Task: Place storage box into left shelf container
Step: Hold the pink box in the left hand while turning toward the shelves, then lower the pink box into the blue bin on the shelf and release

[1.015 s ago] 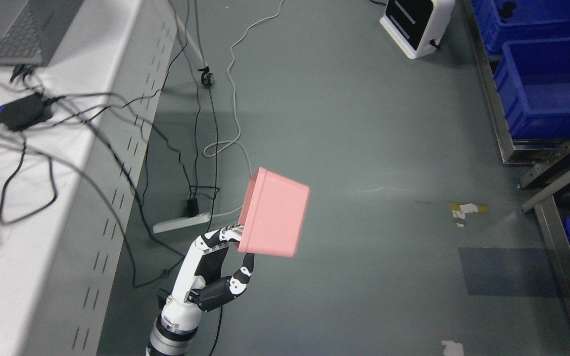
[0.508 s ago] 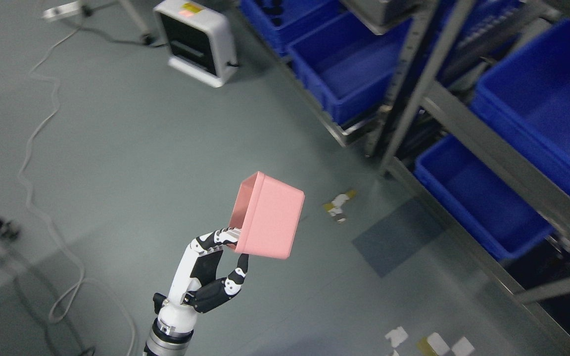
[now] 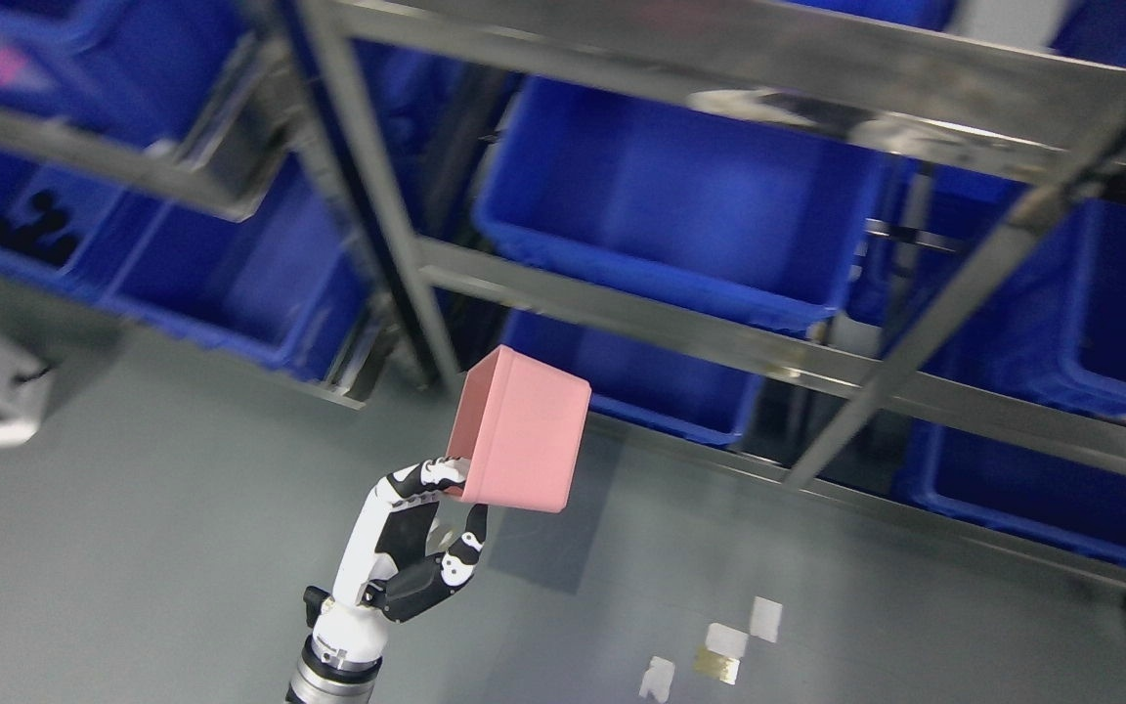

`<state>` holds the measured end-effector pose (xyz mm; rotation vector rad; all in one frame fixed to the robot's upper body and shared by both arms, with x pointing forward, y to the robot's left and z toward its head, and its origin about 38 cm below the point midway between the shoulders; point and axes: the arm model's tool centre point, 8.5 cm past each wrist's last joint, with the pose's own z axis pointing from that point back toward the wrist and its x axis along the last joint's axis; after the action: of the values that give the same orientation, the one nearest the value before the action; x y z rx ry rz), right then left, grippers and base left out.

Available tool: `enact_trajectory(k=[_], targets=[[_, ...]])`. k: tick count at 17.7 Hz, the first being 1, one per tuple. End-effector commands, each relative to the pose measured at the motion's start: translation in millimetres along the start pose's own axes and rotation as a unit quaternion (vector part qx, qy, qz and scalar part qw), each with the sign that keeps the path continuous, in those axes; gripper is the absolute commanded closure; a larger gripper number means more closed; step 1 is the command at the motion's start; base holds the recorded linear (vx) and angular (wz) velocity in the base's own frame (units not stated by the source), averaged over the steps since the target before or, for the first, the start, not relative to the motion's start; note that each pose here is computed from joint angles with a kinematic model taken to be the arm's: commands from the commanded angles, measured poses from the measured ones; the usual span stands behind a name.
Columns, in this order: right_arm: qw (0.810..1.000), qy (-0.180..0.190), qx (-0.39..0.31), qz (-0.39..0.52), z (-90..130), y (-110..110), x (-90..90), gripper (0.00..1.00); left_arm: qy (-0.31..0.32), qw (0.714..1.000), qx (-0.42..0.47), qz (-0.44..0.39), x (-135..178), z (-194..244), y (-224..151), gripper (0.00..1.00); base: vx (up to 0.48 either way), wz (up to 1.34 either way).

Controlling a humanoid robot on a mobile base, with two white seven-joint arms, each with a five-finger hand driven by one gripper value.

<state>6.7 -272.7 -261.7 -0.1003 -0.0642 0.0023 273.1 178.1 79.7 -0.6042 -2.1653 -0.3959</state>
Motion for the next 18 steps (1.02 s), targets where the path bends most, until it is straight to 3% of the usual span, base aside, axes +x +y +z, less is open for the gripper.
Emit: enact_trajectory(k=[1,4,9,18], targets=[[1.000,-0.013,-0.008,-0.002,-1,-11,11.1,0.00,0.033,0.999,0.000,0.006,-15,13,5,0.94,0.217,-0.91],[1.000,-0.013,-0.009,-0.002,-1,-11,11.1,0.00,0.041,0.999,0.012,-0.002,-28,8,22,0.94,0.192,-0.78],[1.000,-0.013,-0.009,-0.002,-1,-11,11.1,0.00,0.034,0.996,0.063,-0.053,-33,-13,91,0.94,0.119,-0.53],[1.000,-0.013,-0.008,-0.002,-1,-11,11.1,0.00,0.178,0.979,0.093,0.020,-87,-78,170,0.93,0.040,-0.14]])
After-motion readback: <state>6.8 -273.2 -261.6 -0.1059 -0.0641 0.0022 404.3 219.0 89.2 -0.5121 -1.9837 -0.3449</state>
